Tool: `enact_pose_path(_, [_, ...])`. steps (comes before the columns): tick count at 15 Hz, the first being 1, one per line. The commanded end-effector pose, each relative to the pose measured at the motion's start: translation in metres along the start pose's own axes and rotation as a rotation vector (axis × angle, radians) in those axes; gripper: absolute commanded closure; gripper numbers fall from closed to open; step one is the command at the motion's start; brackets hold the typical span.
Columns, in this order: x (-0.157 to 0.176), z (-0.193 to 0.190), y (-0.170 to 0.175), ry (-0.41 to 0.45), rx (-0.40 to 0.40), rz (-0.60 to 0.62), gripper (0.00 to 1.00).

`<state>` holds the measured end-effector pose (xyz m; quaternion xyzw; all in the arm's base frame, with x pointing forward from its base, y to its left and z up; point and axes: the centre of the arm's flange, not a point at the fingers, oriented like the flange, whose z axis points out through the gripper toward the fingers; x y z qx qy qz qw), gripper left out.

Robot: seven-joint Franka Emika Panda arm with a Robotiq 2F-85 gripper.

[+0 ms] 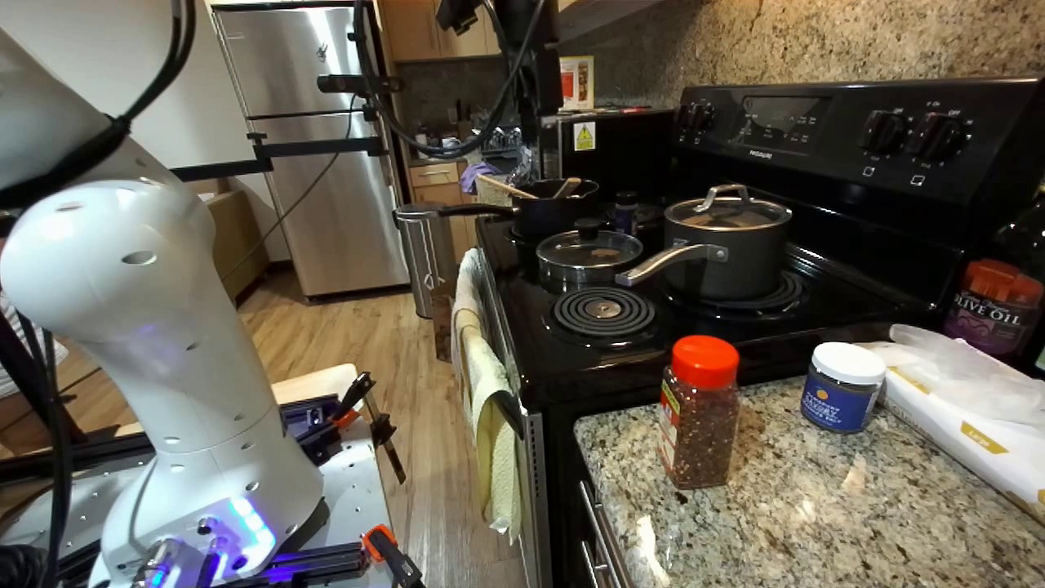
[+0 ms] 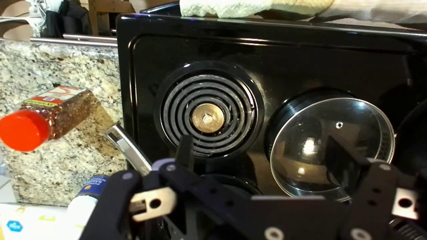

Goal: Put the right lid on the right black pot

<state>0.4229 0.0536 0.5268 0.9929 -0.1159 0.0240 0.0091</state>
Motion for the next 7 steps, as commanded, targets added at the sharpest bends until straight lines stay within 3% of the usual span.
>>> enact_pose_path(1, [-0.0074, 0.0028, 0.0058, -0.011, 0.003, 0.009, 0.0])
enact_pose_path(7, [0.0003, 0.0034, 0.0035, -0.006, -0.007, 0.009, 0.0])
